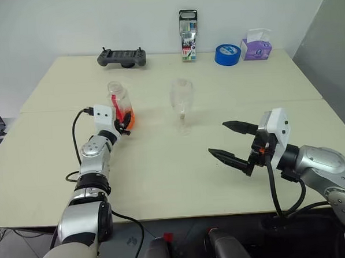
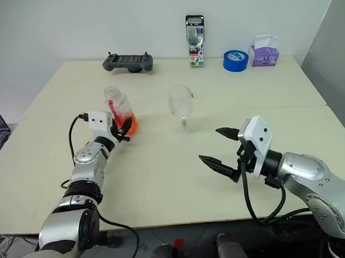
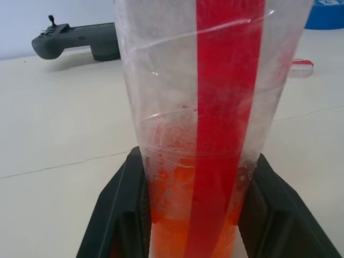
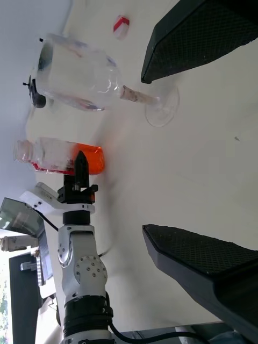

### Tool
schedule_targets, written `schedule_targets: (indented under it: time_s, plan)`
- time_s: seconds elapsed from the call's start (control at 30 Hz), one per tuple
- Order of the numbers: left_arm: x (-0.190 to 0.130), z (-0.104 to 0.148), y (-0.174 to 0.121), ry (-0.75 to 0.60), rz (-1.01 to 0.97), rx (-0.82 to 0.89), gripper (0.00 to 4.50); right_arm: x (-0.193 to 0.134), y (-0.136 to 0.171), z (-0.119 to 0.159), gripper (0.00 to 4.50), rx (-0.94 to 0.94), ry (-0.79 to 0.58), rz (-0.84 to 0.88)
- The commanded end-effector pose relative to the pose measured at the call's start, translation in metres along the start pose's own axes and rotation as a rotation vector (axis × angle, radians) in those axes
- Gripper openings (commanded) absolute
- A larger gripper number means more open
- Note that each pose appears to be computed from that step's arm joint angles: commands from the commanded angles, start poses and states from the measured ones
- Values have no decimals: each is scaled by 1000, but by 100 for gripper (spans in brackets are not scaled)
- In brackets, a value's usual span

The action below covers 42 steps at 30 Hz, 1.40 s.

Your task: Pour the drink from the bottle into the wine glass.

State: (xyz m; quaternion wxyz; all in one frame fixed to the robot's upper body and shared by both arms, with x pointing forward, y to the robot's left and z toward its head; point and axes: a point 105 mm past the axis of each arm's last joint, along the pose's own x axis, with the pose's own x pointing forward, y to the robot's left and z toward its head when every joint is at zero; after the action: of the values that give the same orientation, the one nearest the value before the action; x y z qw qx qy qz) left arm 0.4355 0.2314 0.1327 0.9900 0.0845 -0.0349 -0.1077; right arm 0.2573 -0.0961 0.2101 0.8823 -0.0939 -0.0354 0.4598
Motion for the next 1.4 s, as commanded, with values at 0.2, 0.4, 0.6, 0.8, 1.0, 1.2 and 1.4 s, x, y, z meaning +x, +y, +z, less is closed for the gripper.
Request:
schedule_targets:
  time_s: [0.2, 0.4, 0.6, 0.8, 1.0, 1.2, 1.4]
  plan:
    - [29, 98, -18, -188, -158, 273, 167, 13, -41, 27, 450, -96, -116, -217]
    - [40, 138, -36, -229, -229, 495, 167, 24, -52, 35, 450, -78, -196, -259]
    - [42, 151, -48, -252, -274, 738, 167, 21, -46, 31, 450, -73, -222, -243]
    - [40, 158, -52, -260, -316, 926, 167, 12, -28, 25, 450, -99, -273, -184]
    - [40, 164, -50, -257, -318, 1040, 167, 13, -17, 13, 450, -151, -268, -137]
    - [41, 170, -46, -247, -300, 1149, 167, 16, -14, 16, 450, -180, -295, -131]
    - [42, 169, -44, -230, -301, 1217, 167, 19, -15, 17, 450, -191, -300, -143]
